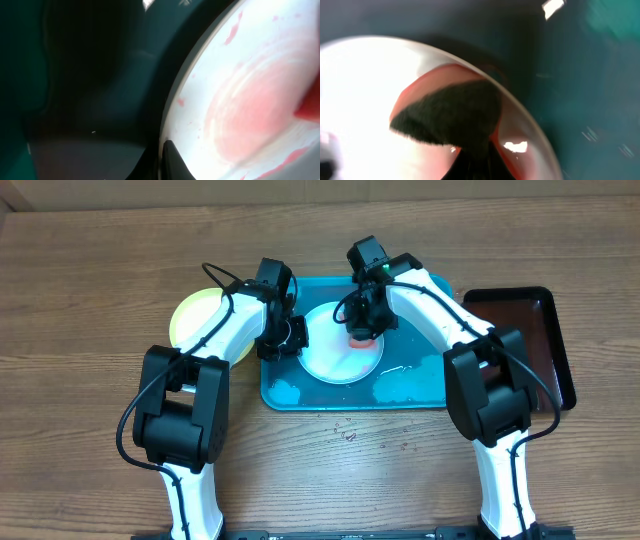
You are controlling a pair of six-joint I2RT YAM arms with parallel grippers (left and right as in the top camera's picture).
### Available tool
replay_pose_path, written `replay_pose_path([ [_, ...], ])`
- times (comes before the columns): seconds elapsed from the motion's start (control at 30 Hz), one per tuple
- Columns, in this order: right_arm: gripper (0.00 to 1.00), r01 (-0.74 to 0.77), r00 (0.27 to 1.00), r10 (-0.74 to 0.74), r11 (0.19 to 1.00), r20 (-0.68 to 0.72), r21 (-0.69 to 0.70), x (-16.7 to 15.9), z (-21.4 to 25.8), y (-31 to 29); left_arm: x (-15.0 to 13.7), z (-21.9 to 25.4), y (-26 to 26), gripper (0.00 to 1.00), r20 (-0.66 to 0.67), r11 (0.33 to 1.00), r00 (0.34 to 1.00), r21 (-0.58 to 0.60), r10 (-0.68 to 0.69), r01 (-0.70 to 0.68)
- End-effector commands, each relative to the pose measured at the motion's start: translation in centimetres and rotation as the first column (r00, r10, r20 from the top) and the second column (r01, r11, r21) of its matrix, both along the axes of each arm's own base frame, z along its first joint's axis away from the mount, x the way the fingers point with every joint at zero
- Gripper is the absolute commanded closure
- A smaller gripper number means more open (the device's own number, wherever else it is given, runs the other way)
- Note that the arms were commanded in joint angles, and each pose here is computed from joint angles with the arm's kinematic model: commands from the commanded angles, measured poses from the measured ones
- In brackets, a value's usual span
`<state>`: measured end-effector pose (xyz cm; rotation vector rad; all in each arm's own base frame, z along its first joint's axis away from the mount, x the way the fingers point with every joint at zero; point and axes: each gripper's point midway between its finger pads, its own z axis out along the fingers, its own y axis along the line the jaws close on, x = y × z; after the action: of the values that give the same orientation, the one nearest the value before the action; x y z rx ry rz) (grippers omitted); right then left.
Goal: Clean dirty plates on tray and stack at the side
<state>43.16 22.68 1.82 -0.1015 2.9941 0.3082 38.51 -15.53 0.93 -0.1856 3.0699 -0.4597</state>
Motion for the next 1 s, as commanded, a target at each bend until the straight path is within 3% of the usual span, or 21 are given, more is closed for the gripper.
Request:
replay_pose_path([
  [0.0, 0.96, -0.086, 0.996, 0.085, 0.985, 0.013, 0.150, 0.0, 0.6, 3.9, 0.3, -0.3, 0.0, 0.96, 0.002, 1.000, 1.000, 0.009, -0.026, 0.026],
  [0.23, 0.96, -0.153, 0.981, 0.181, 0.940, -0.067, 0.306, -3.7, 1.4, 8.7, 0.3, -0.3, 0.0, 0.96, 0.003, 1.000, 1.000, 0.009, -0.026, 0.026],
  [0.43, 0.96, -0.082, 0.964, 0.140, 0.964, -0.224, 0.252, -6.8, 0.9, 7.4, 0.3, -0.3, 0.0, 0.96, 0.003, 1.000, 1.000, 0.009, -0.026, 0.026],
  [0.57, 0.96, -0.053, 0.960, 0.087, 0.990, -0.267, 0.131, -7.3, 0.1, 4.5, 0.3, -0.3, 0.0, 0.96, 0.003, 1.000, 1.000, 0.009, -0.026, 0.026],
  [0.73, 0.96, -0.016, 0.974, -0.013, 0.992, -0.228, -0.123, -5.9, -0.9, -1.6, 0.3, -0.3, 0.0, 0.96, 0.002, 1.000, 1.000, 0.009, -0.026, 0.026],
  [0.97, 0.96, -0.005, 0.997, -0.016, 0.968, -0.082, -0.250, -2.5, -1.1, -4.5, 0.2, -0.3, 0.0, 0.96, 0.002, 1.000, 1.000, 0.009, -0.026, 0.026],
])
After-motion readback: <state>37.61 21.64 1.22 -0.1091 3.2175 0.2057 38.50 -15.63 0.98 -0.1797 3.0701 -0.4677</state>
